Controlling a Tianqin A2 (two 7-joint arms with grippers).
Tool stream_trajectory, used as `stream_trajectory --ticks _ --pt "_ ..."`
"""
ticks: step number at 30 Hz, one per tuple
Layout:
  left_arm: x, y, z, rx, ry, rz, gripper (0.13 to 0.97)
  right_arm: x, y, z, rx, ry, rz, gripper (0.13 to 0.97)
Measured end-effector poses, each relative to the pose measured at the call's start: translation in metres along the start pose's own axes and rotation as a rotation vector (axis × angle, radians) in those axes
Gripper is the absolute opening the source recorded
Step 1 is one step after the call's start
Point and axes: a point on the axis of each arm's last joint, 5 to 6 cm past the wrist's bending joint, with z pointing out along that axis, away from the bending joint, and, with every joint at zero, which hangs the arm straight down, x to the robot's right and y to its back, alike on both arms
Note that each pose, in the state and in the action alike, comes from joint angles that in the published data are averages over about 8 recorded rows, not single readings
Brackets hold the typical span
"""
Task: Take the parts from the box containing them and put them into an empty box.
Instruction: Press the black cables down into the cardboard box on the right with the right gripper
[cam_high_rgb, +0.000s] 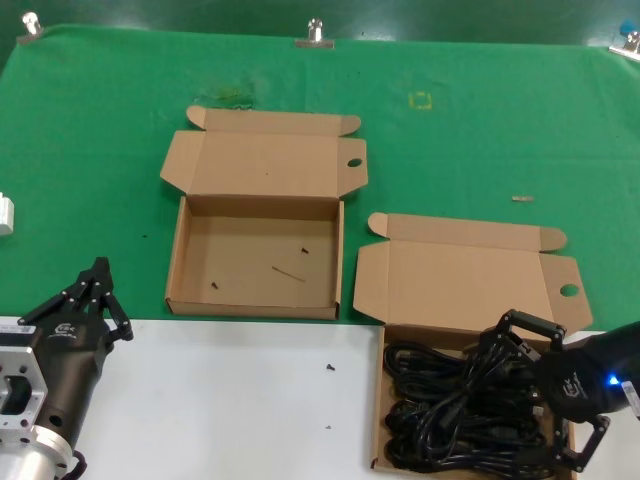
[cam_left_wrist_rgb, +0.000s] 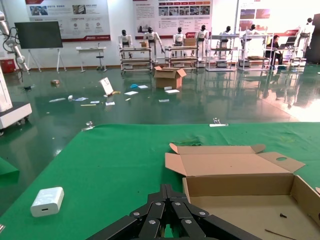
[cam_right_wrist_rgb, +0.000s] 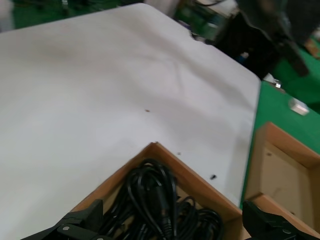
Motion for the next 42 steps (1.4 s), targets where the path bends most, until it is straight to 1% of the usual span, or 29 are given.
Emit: stream_trajectory --ticks 5,10,18,22,30,36,42 --pt "0.0 0.0 0.0 0.0 0.0 0.0 0.139 0.01 0.005 -0.001 0.026 -0.068 -0.044 0.965" --pt "0.0 0.0 0.0 0.0 0.0 0.0 0.139 0.013 0.013 0.005 0.056 -0.116 -0.065 0.965" --pt "0.0 0.0 0.0 0.0 0.0 0.0 0.139 0.017 0.029 0.024 0.084 -0.141 -0.062 0.965" --pt "0.0 0.0 0.0 0.0 0.0 0.0 0.139 0.021 0.035 0.035 0.073 -0.133 -0.06 0.965" --pt "0.0 0.0 0.0 0.0 0.0 0.0 0.139 0.024 0.039 0.051 0.019 -0.113 -0.052 0.965" --pt "0.0 0.0 0.0 0.0 0.0 0.0 0.139 0.026 0.04 0.055 -0.007 -0.107 -0.043 0.965" --pt "0.0 0.0 0.0 0.0 0.0 0.0 0.139 0.026 0.04 0.053 -0.012 -0.103 -0.031 0.937"
